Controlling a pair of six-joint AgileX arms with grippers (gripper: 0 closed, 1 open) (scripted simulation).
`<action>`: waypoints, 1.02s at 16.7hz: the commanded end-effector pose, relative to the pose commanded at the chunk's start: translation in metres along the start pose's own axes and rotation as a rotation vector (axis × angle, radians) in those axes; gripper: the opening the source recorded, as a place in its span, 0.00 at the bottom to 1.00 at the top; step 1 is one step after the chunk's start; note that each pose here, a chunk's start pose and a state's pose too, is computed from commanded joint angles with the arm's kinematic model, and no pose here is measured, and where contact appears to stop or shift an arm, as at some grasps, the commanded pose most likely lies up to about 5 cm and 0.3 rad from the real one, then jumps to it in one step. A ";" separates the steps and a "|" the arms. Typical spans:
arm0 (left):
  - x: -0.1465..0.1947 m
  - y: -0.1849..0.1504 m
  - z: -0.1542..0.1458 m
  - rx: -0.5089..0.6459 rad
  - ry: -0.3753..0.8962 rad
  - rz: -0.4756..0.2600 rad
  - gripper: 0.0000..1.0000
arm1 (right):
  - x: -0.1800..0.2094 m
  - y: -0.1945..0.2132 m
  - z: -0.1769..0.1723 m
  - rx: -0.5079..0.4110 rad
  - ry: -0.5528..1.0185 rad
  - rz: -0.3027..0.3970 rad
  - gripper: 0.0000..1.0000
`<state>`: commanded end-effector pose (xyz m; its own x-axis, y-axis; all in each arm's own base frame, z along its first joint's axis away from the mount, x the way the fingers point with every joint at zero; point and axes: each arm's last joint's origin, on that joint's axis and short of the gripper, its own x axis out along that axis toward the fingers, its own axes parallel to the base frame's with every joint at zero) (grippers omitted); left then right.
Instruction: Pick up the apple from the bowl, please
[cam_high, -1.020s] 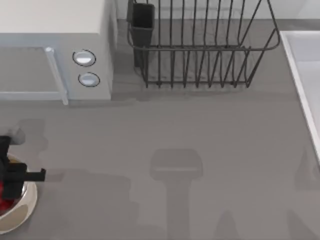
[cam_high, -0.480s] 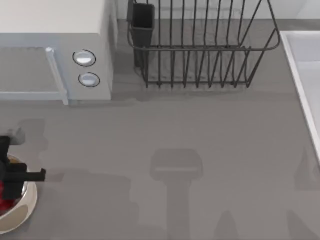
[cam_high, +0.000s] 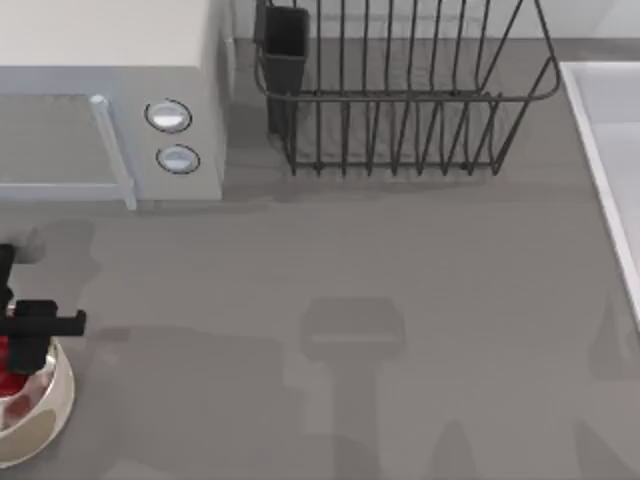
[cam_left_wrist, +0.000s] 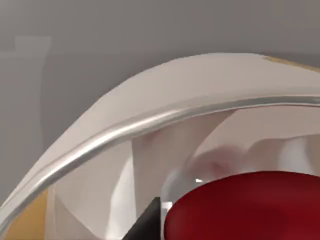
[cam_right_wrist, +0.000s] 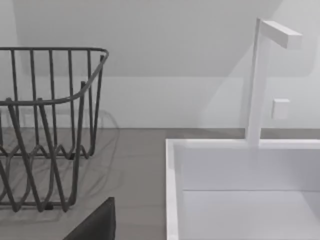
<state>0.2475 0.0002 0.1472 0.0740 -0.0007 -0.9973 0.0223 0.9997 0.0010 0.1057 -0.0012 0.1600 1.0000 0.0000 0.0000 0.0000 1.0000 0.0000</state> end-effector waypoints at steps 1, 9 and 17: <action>-0.011 0.000 0.007 0.000 0.003 0.000 0.00 | 0.000 0.000 0.000 0.000 0.000 0.000 1.00; -0.167 0.000 0.026 0.000 0.024 0.000 0.00 | 0.000 0.000 0.000 0.000 0.000 0.000 1.00; -0.229 0.000 0.002 0.000 -0.014 0.000 0.00 | 0.000 0.000 0.000 0.000 0.000 0.000 1.00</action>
<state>0.2331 0.0004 0.3754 0.0877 -0.0007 -0.9961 0.0221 0.9998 0.0013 0.1057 -0.0012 0.1600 1.0000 0.0000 0.0000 0.0000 1.0000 0.0000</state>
